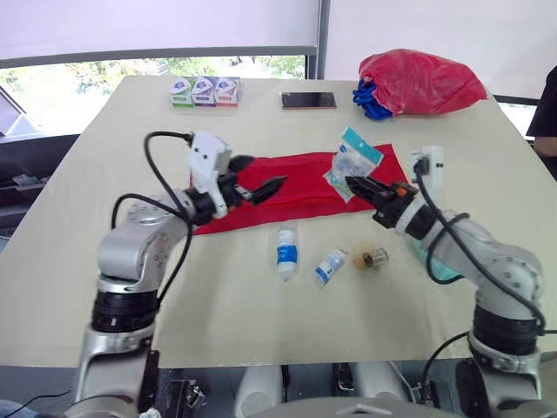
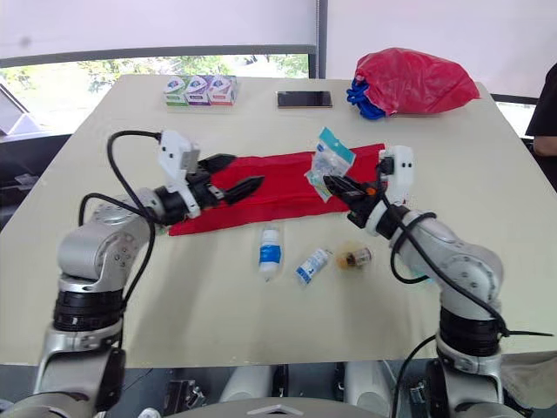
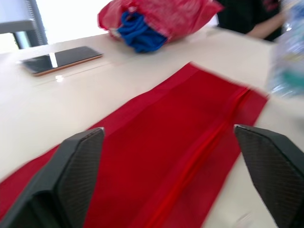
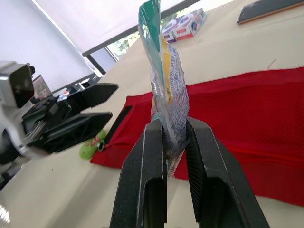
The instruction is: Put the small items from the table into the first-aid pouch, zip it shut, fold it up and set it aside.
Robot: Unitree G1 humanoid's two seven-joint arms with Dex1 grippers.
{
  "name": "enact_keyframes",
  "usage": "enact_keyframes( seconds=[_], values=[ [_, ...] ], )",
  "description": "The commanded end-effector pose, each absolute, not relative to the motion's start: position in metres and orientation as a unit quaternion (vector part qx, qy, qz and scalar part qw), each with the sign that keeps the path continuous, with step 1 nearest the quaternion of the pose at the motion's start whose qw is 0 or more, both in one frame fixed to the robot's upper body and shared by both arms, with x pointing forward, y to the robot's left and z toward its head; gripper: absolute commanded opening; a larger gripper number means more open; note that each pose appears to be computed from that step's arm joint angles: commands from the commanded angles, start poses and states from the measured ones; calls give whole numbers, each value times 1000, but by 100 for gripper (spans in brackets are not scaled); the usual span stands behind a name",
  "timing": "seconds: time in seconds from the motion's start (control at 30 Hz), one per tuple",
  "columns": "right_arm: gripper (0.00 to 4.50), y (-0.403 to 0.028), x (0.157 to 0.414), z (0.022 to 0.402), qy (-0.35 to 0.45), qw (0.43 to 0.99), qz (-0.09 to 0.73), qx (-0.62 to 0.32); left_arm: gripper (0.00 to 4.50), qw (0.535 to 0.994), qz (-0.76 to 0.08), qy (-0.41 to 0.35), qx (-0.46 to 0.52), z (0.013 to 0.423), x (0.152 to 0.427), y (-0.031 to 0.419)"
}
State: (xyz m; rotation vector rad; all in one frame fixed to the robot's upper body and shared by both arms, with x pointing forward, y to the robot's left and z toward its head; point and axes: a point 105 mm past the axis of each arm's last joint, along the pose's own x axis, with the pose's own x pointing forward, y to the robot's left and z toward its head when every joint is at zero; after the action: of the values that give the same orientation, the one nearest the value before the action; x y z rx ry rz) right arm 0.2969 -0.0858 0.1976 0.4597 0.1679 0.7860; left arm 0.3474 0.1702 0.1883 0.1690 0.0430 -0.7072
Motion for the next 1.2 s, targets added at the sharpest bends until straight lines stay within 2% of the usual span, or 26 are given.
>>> enact_keyframes(
  seconds=[0.03, 0.37, 0.6, 0.93, 0.97, 1.03, 1.2],
  values=[
    [10, -96, 273, 217, 51, 877, 428, 210, 445, 933, -319, 12, 165, 190, 352, 206],
    [10, -122, 264, 217, 53, 888, 421, 179, 445, 901, -314, 87, 288, 153, 352, 262],
    [10, -113, 265, 216, 45, 887, 422, 183, 445, 885, -351, 110, 285, 134, 359, 250],
    [10, -110, 266, 213, 46, 892, 411, 182, 445, 886, -341, 109, 294, 131, 386, 244],
    [10, -111, 265, 213, 45, 893, 408, 181, 397, 888, -343, 102, 288, 134, 387, 242],
    [10, -112, 264, 213, 45, 894, 406, 182, 344, 892, -351, 84, 271, 141, 389, 237],
    [10, -110, 261, 210, 53, 890, 410, 191, 82, 874, -404, 69, 261, 145, 380, 223]
  ],
)
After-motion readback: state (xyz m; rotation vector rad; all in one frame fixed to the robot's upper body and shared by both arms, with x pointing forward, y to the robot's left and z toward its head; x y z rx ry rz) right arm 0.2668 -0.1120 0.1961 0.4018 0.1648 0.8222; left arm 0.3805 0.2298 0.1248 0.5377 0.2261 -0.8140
